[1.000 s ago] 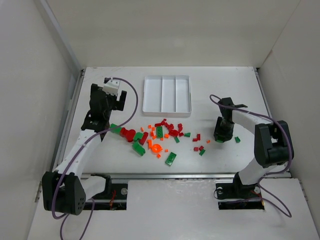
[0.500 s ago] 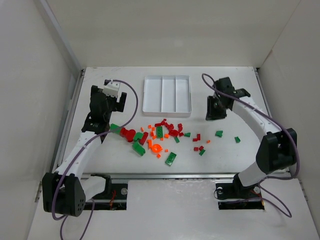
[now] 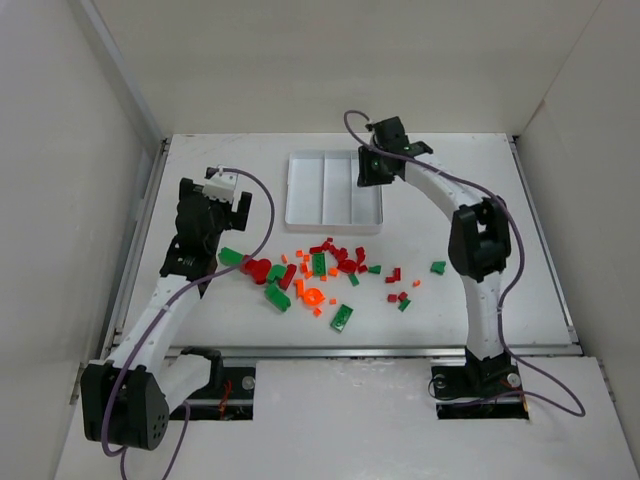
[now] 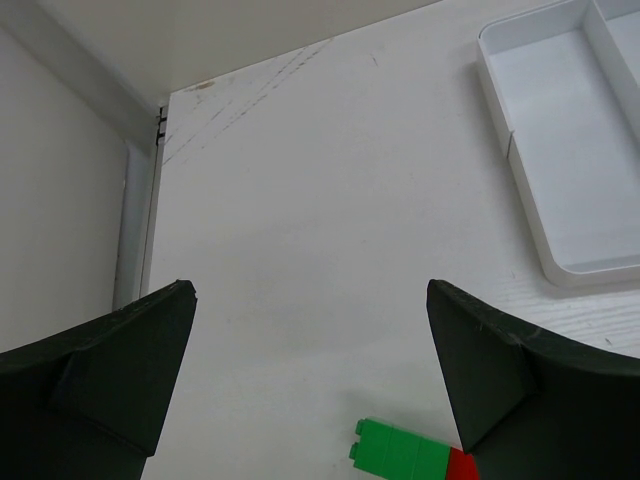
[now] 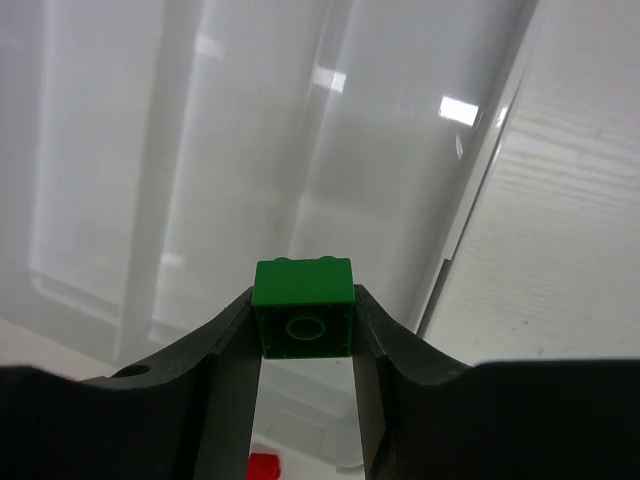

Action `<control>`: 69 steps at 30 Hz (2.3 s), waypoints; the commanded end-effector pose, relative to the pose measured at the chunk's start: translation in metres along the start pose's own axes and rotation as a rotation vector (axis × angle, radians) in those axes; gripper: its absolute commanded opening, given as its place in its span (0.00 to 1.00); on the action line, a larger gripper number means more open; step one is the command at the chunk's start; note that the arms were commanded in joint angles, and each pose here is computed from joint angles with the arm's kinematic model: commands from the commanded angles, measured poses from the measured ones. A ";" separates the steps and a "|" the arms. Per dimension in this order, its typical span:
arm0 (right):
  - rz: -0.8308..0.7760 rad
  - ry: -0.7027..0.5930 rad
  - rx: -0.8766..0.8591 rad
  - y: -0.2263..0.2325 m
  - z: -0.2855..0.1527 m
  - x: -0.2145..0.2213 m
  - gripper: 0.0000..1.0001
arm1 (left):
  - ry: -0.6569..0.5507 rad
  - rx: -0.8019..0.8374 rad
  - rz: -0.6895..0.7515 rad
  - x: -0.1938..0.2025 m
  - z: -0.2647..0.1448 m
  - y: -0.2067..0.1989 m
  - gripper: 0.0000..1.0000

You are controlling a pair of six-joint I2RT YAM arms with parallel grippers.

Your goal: Sort the legos into containers by color

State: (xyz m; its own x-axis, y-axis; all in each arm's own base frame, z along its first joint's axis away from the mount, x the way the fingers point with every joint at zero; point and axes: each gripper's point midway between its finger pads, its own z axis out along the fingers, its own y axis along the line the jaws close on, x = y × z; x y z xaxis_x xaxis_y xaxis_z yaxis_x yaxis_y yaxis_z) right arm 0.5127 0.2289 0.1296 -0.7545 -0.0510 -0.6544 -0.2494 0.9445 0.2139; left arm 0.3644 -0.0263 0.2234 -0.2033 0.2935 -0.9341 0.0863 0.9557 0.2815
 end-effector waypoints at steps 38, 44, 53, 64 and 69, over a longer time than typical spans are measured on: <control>0.429 0.391 0.505 -0.140 -0.115 0.217 0.92 | -0.056 0.064 -0.011 -0.004 0.001 -0.015 1.00; 0.380 0.417 0.541 -0.151 -0.107 0.221 0.78 | -0.063 0.051 0.006 -0.006 0.000 -0.011 1.00; 0.335 0.400 0.534 -0.156 -0.098 0.217 0.58 | -0.070 0.039 0.026 -0.008 0.000 -0.008 1.00; 0.308 0.386 0.525 -0.158 -0.094 0.211 0.23 | -0.070 0.038 0.065 -0.008 0.002 -0.007 1.00; 0.289 0.339 0.458 -0.148 -0.098 0.196 0.08 | -0.064 0.049 0.066 -0.004 0.002 -0.010 1.00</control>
State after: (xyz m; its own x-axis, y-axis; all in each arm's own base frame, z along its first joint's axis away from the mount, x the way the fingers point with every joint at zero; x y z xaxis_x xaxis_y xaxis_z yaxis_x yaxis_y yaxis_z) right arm 0.3216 0.0410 0.0219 -0.9425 0.2192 -0.2523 0.2472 0.9652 -0.0852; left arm 0.3646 -0.0341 0.2165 -0.1755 0.3499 -0.9202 0.1511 0.9332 0.3260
